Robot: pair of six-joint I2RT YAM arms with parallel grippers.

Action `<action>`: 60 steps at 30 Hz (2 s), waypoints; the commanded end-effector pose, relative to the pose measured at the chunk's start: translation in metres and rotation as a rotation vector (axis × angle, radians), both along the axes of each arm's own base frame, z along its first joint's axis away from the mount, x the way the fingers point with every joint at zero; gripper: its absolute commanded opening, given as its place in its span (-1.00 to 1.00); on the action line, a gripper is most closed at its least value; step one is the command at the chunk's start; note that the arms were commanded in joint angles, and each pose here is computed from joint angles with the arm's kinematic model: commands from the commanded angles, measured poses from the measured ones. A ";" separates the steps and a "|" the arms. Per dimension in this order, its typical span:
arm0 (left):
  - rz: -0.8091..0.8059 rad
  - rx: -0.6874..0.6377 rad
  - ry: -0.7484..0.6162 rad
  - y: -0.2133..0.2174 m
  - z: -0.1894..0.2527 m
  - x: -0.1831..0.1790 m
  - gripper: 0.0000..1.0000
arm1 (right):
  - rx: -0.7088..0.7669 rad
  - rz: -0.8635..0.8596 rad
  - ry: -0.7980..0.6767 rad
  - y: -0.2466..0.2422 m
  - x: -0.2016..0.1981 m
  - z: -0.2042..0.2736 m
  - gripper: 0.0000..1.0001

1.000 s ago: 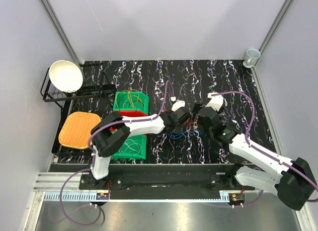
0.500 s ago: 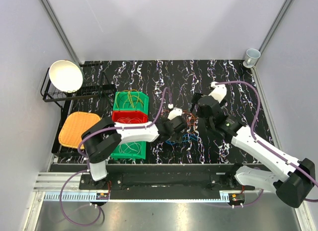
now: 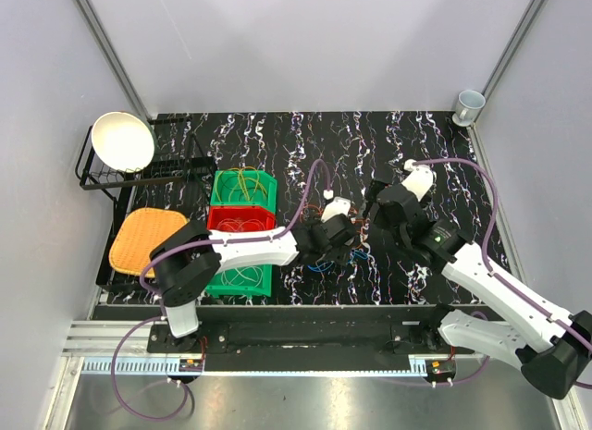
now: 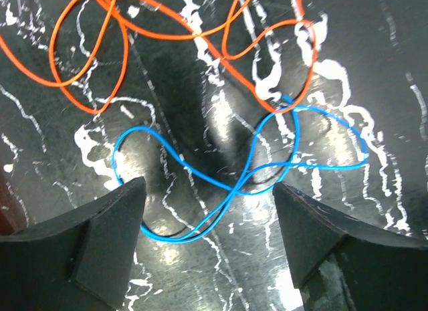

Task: Untangle the cables

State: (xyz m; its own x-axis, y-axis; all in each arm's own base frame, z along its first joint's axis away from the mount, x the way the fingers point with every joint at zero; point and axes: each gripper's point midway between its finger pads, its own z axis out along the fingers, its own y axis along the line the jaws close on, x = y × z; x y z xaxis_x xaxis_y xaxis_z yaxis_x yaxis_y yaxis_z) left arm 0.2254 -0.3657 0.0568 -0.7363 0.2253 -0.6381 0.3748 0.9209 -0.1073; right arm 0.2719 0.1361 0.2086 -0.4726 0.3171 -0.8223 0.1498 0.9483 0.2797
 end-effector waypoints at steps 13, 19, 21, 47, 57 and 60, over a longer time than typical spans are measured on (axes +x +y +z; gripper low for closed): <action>0.021 0.019 0.060 -0.021 -0.039 0.000 -0.19 | 0.049 -0.003 0.059 0.006 -0.005 -0.018 0.99; 0.046 0.024 0.036 -0.012 -0.018 0.002 -1.00 | 0.062 -0.002 0.075 0.009 -0.006 -0.025 0.99; 0.054 0.011 0.014 -0.007 0.005 0.003 -1.00 | 0.067 0.003 0.078 0.012 -0.004 -0.027 0.99; 0.400 -0.027 -0.093 0.205 0.126 -0.032 -1.00 | 0.124 0.111 0.068 0.041 0.004 -0.072 0.99; 0.617 -0.058 -0.086 0.254 0.090 -0.047 -1.00 | 0.215 0.279 -0.034 0.060 -0.009 -0.059 0.95; 0.681 -0.064 -0.099 0.263 0.081 -0.048 -1.00 | 0.216 0.339 -0.033 0.069 -0.011 -0.059 0.96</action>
